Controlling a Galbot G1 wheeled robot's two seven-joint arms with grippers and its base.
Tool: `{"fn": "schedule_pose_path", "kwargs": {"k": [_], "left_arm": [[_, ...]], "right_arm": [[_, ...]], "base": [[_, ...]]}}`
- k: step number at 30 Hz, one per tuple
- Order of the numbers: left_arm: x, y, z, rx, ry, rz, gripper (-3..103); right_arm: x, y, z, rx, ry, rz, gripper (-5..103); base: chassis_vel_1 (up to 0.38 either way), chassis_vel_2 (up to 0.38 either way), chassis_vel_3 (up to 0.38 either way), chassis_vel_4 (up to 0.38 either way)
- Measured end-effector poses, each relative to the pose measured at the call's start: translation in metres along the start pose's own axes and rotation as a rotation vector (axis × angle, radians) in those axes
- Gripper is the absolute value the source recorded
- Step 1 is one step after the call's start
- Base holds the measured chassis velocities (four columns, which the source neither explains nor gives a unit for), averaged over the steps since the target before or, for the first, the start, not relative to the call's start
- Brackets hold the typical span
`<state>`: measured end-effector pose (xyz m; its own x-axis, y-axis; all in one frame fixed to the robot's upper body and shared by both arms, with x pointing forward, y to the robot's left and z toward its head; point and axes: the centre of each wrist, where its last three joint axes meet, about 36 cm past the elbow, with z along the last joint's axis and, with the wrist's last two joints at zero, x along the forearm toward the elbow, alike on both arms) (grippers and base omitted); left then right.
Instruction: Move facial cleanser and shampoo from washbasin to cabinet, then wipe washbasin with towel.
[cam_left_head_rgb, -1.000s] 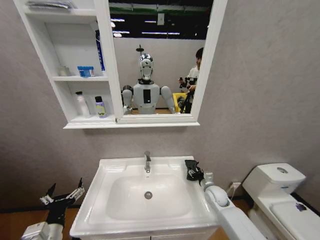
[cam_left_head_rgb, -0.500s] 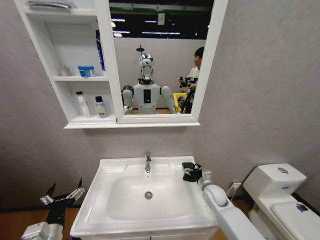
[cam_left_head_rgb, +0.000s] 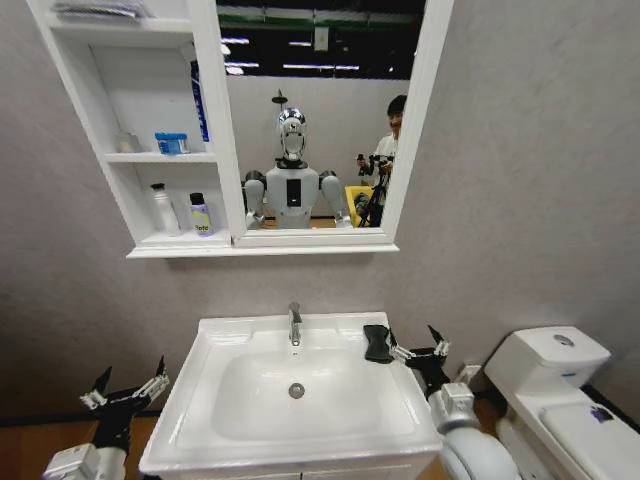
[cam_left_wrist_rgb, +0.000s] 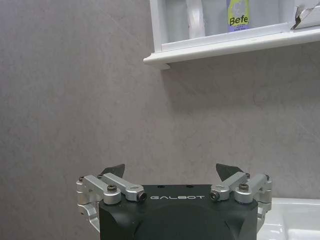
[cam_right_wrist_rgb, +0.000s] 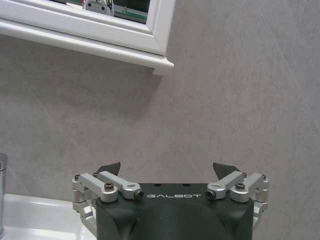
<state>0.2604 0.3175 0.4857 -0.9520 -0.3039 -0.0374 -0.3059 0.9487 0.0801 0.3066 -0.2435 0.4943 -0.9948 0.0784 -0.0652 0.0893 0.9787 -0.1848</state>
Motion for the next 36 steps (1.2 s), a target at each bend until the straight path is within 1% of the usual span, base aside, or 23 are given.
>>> {"fn": "schedule_pose_path", "kwargs": {"k": [1,5,8,13,17,27,36], "left_arm": [[0.000,0.000,0.000,0.000,0.000,0.000,100],[0.000,0.000,0.000,0.000,0.000,0.000,100],[0.000,0.000,0.000,0.000,0.000,0.000,100],[0.000,0.000,0.000,0.000,0.000,0.000,100],[0.000,0.000,0.000,0.000,0.000,0.000,100],[0.000,0.000,0.000,0.000,0.000,0.000,100],[0.000,0.000,0.000,0.000,0.000,0.000,100]], "right_arm": [[0.000,0.000,0.000,0.000,0.000,0.000,100],[0.031,0.010,-0.021,-0.007,-0.002,-0.004,100],[0.038,0.011,-0.026,0.003,-0.004,0.002,100],[0.038,0.009,-0.026,0.018,-0.011,0.010,100],[0.035,0.009,-0.025,0.017,-0.011,0.008,100],[0.027,0.011,-0.015,0.016,0.006,-0.009,100],[0.031,0.011,-0.015,0.017,0.013,-0.010,100]], "base": [[0.000,0.000,0.000,0.000],[0.000,0.000,0.000,0.000],[0.000,0.000,0.000,0.000],[0.026,-0.070,-0.019,0.070],[0.074,-0.158,-0.056,0.171],[0.165,-0.274,-0.148,0.283],[0.263,-0.357,-0.271,0.362]]}}
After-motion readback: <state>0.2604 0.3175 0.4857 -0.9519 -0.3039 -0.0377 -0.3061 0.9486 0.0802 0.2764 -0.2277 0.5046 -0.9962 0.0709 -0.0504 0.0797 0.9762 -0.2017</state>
